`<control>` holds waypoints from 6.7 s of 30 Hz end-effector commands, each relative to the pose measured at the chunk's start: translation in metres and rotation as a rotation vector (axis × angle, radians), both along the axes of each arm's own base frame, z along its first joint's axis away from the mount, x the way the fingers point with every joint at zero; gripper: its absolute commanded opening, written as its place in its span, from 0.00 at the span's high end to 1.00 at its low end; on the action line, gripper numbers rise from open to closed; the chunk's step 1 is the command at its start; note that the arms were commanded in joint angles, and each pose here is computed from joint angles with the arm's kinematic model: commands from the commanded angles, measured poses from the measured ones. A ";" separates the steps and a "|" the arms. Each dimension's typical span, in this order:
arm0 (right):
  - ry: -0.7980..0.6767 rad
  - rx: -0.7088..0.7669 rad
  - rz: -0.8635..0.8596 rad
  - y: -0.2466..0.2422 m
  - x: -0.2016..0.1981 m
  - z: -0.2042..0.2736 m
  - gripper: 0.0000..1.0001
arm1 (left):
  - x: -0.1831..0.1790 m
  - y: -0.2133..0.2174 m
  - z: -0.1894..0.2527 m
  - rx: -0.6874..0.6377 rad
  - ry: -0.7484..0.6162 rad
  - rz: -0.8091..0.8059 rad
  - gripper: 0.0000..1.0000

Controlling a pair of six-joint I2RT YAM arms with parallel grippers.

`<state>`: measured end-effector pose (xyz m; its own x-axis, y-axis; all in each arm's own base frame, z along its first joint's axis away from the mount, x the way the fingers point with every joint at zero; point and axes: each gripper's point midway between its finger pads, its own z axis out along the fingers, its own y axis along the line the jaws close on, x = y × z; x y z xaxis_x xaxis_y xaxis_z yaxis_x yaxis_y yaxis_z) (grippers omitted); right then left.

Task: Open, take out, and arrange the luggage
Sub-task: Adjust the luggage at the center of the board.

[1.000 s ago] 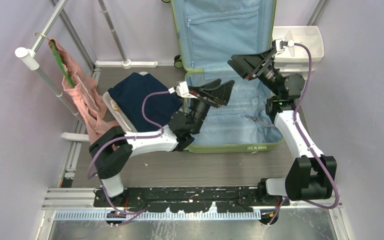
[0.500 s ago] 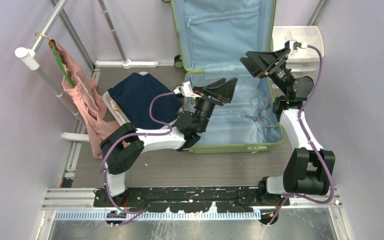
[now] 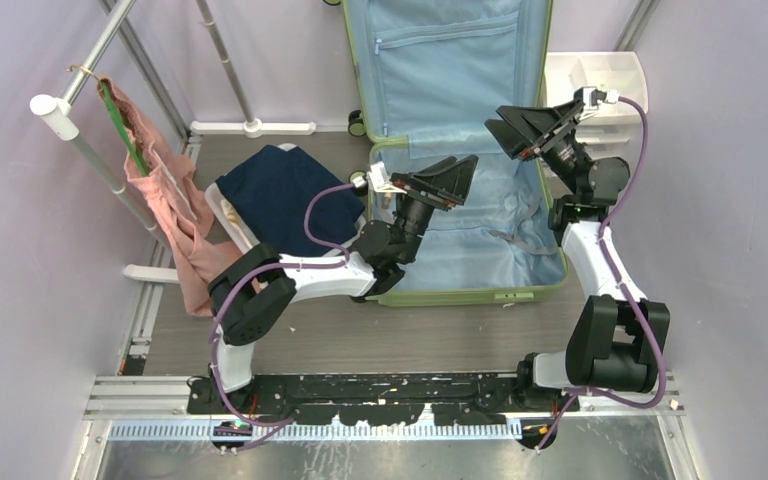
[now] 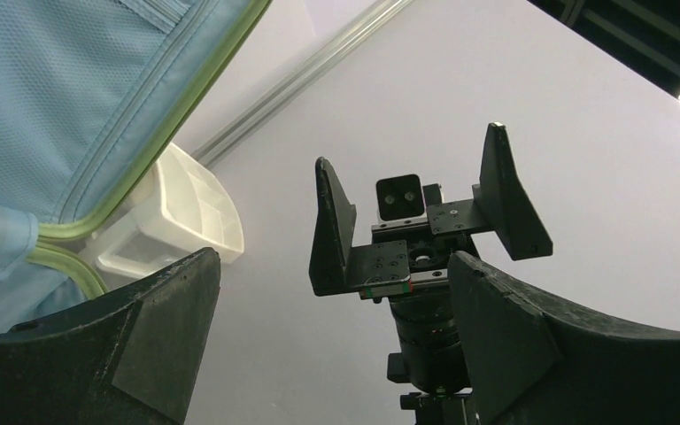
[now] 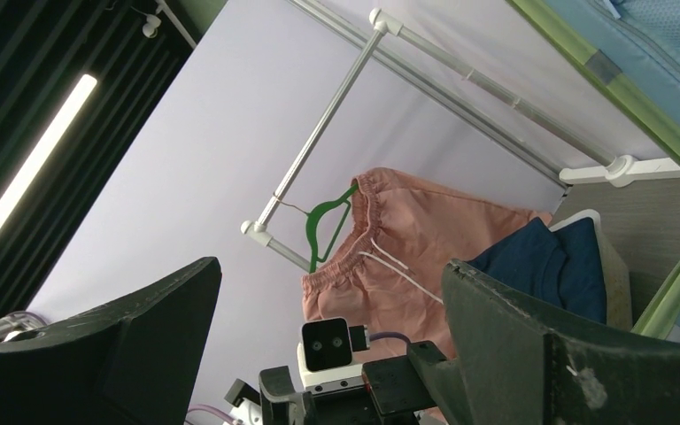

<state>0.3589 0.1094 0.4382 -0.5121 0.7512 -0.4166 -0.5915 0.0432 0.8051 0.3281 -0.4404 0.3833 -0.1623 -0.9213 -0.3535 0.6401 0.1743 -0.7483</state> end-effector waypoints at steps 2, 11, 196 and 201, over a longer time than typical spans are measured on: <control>-0.110 -0.022 -0.014 0.000 -0.025 0.025 0.00 | -0.003 0.008 0.029 -0.087 -0.053 -0.004 0.00; -0.102 -0.024 -0.020 0.000 -0.027 0.025 0.00 | -0.004 0.009 0.028 -0.095 -0.046 -0.012 0.00; 0.436 -0.657 -0.501 -0.202 0.121 -0.169 0.00 | 0.161 0.170 -0.209 1.130 0.741 0.087 0.27; 0.429 -0.647 -0.515 -0.206 0.124 -0.163 0.00 | 0.172 0.174 -0.240 1.175 0.834 0.100 0.46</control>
